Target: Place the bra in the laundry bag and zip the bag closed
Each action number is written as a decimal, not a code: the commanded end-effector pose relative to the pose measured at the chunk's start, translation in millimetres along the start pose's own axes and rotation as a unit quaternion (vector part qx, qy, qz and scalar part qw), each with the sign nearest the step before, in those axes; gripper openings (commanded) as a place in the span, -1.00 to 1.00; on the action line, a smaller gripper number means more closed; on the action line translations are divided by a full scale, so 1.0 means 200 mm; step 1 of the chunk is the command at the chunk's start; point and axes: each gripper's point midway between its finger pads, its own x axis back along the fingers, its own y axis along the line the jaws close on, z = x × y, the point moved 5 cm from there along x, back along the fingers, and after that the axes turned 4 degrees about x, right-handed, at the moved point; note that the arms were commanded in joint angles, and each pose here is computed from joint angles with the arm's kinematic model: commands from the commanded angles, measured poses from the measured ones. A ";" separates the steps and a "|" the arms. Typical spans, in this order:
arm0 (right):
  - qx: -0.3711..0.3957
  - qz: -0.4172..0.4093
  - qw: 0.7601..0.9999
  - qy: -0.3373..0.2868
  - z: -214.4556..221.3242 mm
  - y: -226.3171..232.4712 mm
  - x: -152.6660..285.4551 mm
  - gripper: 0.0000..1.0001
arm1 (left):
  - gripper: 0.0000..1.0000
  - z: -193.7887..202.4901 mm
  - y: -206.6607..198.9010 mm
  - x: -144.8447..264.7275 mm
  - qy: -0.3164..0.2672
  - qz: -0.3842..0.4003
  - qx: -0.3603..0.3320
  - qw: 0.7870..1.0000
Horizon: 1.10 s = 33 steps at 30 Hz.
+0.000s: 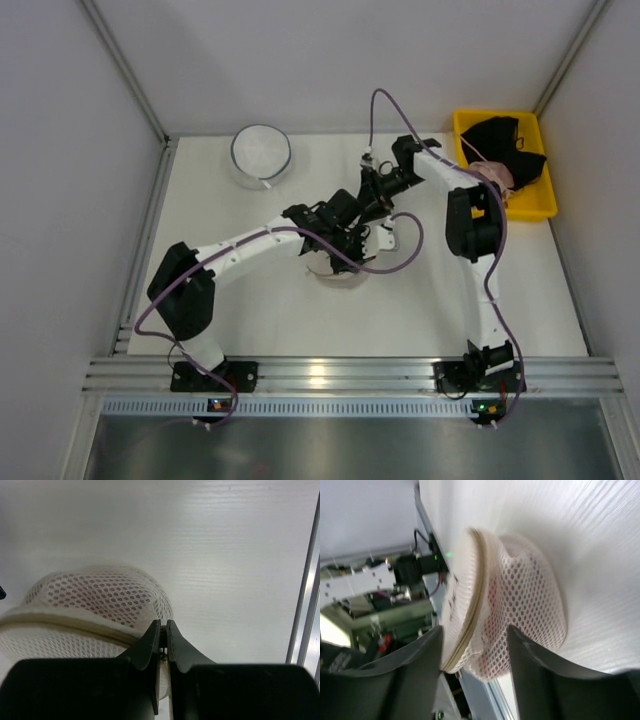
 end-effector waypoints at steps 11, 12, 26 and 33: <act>0.047 0.051 0.996 -0.053 0.17 0.18 0.45 0.51 | -1.00 -0.35 0.16 -0.13 -0.059 -0.005 0.036 0.998; 0.047 0.046 0.997 -0.051 0.19 0.19 0.45 0.49 | -1.00 -0.35 0.17 -0.15 -0.057 -0.005 0.035 0.998; 0.060 0.009 0.997 0.048 0.34 0.22 0.17 0.22 | -1.00 -0.49 0.25 -0.13 -0.084 -0.023 0.001 0.996; 0.085 0.007 0.994 0.072 0.35 0.23 0.11 -0.33 | -1.00 -0.45 0.21 -0.13 -0.077 -0.015 0.026 0.997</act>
